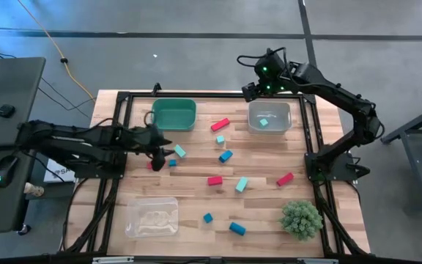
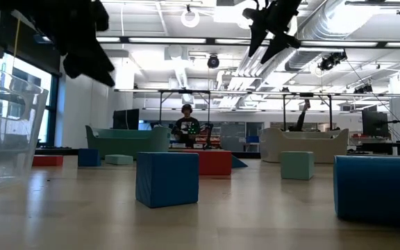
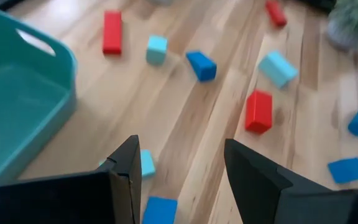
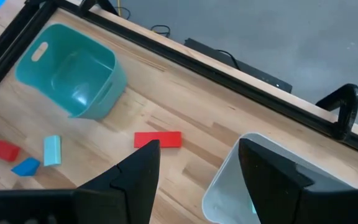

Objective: Sort & place blocks by color
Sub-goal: Put the blue block into the green bin

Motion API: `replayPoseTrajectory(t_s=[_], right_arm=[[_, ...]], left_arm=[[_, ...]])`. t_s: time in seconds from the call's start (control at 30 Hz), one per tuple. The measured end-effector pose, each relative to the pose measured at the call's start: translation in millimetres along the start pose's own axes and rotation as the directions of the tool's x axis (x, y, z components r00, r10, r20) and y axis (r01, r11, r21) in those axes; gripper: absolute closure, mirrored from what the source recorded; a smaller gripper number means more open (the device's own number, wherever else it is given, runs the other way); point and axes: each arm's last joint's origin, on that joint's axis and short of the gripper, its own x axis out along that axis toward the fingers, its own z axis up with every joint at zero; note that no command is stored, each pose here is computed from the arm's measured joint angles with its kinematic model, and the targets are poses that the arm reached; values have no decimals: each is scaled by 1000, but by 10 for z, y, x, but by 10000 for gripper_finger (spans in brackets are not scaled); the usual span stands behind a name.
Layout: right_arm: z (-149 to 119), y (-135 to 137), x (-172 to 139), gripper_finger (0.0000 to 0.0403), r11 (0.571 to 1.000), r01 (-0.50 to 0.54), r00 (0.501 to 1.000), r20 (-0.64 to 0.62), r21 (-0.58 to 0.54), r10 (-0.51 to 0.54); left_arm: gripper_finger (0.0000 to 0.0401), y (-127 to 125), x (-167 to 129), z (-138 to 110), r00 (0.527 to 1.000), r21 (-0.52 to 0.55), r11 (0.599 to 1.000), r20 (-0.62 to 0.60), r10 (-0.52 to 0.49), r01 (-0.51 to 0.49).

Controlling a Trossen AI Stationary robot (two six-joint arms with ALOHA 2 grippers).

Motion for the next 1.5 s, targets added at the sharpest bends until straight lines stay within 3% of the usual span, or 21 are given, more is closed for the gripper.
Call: replayPoseTrajectory(t_s=[0.4,0.87,1.5], right_arm=[[0,0,0,194,1000,0,1000,0,-2,0],[3,-5,0,194,1000,17,1000,9,-7,-17],[6,-11,0,194,999,38,999,20,-3,-38]], left_arm=[[248,-54,321,-125,983,106,994,-178,37,-19],[248,-165,600,-360,929,188,982,-356,99,-32],[249,-163,900,-511,884,262,963,-436,169,-55]])
